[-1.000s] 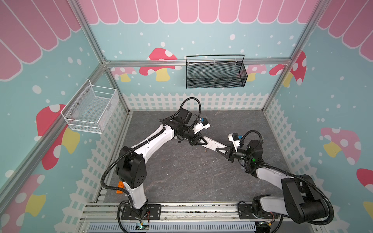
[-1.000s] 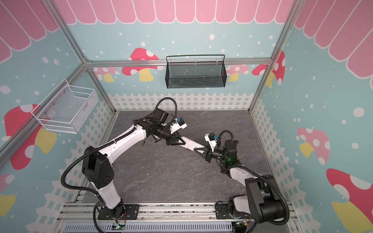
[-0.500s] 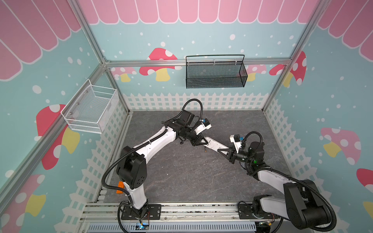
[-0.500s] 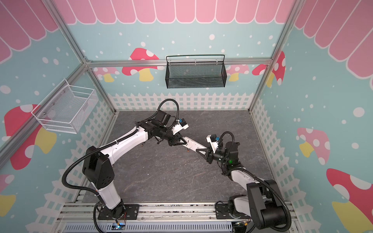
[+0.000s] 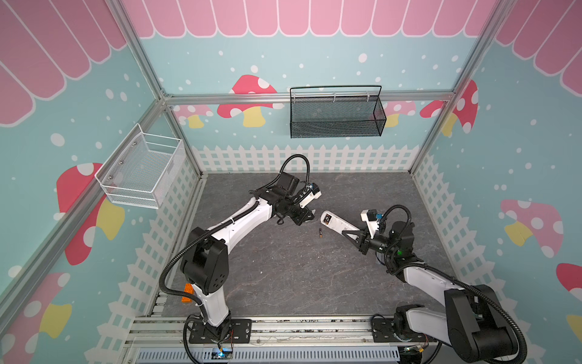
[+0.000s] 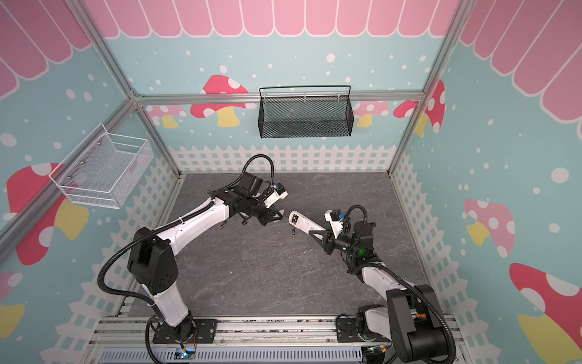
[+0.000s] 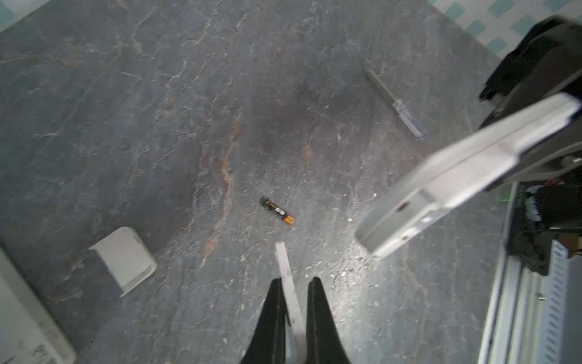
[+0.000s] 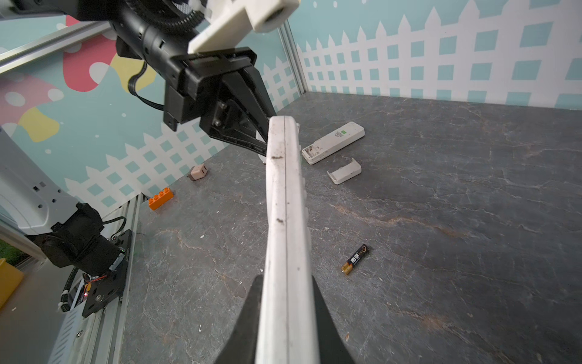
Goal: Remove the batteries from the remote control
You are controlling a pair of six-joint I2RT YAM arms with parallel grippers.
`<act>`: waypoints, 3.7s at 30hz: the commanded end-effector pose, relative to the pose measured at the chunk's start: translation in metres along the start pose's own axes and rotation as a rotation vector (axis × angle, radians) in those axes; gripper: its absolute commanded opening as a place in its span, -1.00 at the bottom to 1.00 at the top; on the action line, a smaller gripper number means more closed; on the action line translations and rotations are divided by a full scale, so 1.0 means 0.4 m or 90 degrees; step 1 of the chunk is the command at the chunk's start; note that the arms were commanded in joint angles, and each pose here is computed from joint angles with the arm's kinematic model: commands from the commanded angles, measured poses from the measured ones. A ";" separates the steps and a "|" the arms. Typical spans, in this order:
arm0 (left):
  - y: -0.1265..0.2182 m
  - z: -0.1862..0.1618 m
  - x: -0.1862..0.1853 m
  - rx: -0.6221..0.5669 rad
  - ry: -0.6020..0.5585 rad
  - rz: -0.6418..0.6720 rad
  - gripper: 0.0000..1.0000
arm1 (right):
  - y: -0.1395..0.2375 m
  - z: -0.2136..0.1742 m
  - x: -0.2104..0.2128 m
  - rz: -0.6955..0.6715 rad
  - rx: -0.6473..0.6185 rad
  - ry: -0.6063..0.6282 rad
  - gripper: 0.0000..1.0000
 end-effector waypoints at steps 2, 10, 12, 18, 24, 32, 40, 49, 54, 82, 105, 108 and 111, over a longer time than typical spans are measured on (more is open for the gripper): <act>0.063 -0.025 0.025 -0.001 -0.003 0.070 -0.98 | 0.004 0.006 -0.009 -0.005 -0.004 0.011 -1.00; 0.103 -0.183 0.158 0.073 -0.042 0.364 -1.00 | -0.004 -0.025 -0.016 -0.011 0.057 -0.041 -1.00; 0.102 -0.220 0.179 0.091 -0.078 0.408 -0.94 | -0.009 -0.037 -0.014 -0.015 0.068 -0.046 -1.00; 0.086 -0.272 0.241 0.123 -0.091 0.496 -0.88 | -0.024 -0.068 0.001 0.001 0.099 -0.059 -1.00; 0.014 -0.285 0.216 0.136 -0.095 0.437 -0.88 | -0.026 -0.068 -0.005 -0.012 0.105 -0.062 -1.00; -0.072 -0.285 0.197 0.180 -0.117 0.441 -0.85 | -0.029 -0.085 -0.012 -0.019 0.121 -0.076 -1.00; -0.092 -0.291 0.219 0.199 -0.110 0.464 -0.14 | -0.058 -0.116 0.014 0.035 0.158 -0.123 -1.00; -0.023 -0.195 0.125 0.132 -0.152 0.406 0.55 | -0.096 -0.177 0.054 0.090 0.243 -0.158 -1.00; -0.022 -0.172 0.081 0.106 -0.151 0.366 0.74 | -0.110 -0.220 0.071 0.108 0.287 -0.171 -1.00; -0.134 -0.083 -0.017 0.119 -0.188 0.261 0.98 | -0.115 -0.210 -0.023 -0.078 0.350 -0.140 0.29; -0.004 -0.083 0.162 0.035 0.021 0.383 0.99 | -0.053 -0.163 0.133 -0.064 0.378 0.371 0.85; 0.008 -0.086 0.173 0.018 0.046 0.377 0.99 | -0.061 -0.194 0.127 -0.062 0.399 0.381 0.85; 0.009 -0.093 0.186 0.018 0.068 0.364 0.99 | -0.076 -0.222 0.121 -0.059 0.428 0.375 0.84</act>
Point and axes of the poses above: each gripper's point midway between its finger pads, its own y axis back along the fingers, its own x axis along the line the jaws close on, z = x × y, the point moved 6 cm from there along y, back along the fingers, and after that the axes turned 4 degrees about y, right-handed, at the moved point
